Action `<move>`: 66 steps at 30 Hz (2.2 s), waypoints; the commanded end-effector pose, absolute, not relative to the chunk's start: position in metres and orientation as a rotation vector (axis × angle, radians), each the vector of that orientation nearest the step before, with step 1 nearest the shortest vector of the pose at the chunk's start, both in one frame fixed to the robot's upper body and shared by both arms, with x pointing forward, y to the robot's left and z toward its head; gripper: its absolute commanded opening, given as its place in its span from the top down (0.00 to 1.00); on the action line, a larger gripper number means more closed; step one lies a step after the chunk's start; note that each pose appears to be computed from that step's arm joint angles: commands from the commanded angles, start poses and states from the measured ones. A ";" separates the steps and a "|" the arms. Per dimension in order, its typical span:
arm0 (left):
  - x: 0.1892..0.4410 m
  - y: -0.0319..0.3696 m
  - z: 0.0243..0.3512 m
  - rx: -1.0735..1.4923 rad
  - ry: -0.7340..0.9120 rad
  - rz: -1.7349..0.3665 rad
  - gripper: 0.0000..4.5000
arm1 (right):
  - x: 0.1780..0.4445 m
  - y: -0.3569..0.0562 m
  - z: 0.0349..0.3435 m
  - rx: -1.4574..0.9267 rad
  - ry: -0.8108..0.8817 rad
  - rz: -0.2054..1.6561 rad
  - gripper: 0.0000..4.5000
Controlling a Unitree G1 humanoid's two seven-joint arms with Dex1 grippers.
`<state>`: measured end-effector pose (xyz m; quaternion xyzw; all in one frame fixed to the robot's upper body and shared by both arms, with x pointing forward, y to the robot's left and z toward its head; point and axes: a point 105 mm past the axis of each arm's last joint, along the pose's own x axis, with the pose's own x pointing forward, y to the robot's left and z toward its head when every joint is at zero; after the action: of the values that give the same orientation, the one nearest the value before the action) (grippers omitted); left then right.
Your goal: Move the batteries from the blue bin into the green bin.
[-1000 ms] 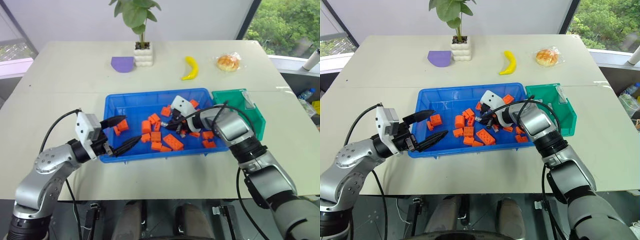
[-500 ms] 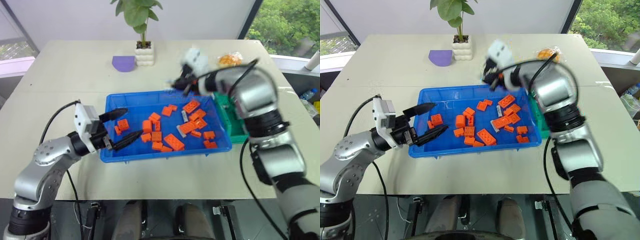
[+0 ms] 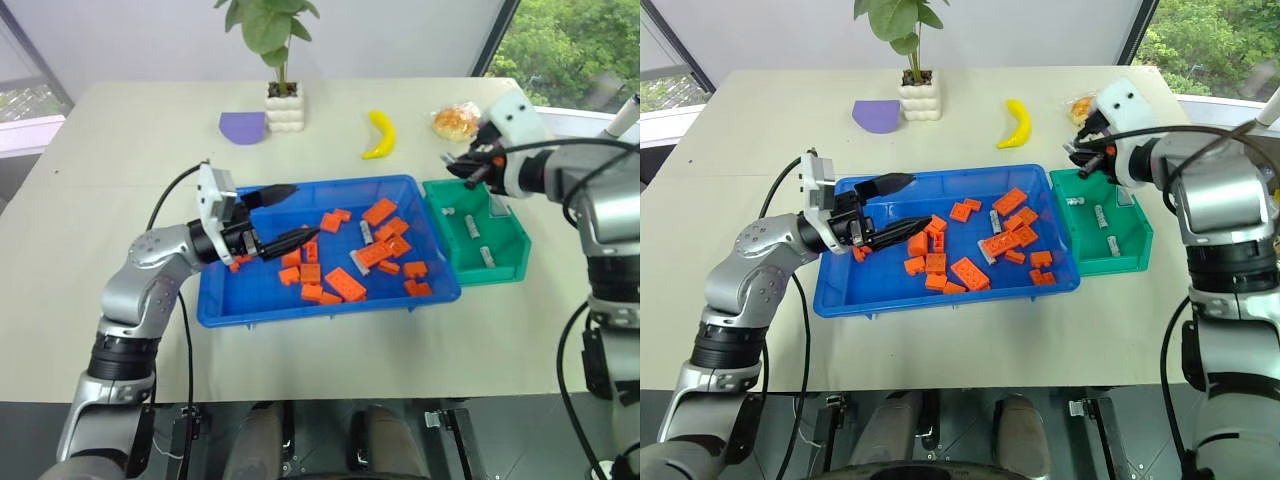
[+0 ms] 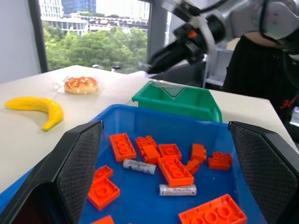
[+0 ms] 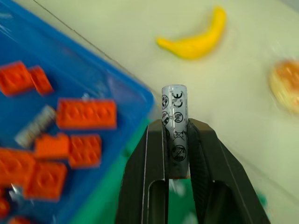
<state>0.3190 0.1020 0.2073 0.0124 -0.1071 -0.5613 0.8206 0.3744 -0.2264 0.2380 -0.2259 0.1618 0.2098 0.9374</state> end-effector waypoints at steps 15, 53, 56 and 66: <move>0.326 0.102 0.209 0.091 -0.241 -1.241 0.00 | 0.348 -0.253 0.221 -0.404 0.353 0.326 0.13; 0.311 0.140 0.215 0.133 -0.240 -1.033 0.00 | 0.361 -0.121 0.179 -1.154 0.262 1.568 0.01; 0.308 0.140 0.215 0.132 -0.240 -1.027 0.00 | 0.364 -0.114 0.176 -1.164 0.259 1.588 0.01; 0.305 0.139 0.216 0.126 -0.246 -1.013 0.00 | 0.368 -0.116 0.161 -1.188 0.306 1.617 0.01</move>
<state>0.3089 0.1369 0.2033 0.0516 -0.0946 -0.4858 0.8674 0.3655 -0.1189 0.1528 -0.4831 0.1411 0.6813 0.5316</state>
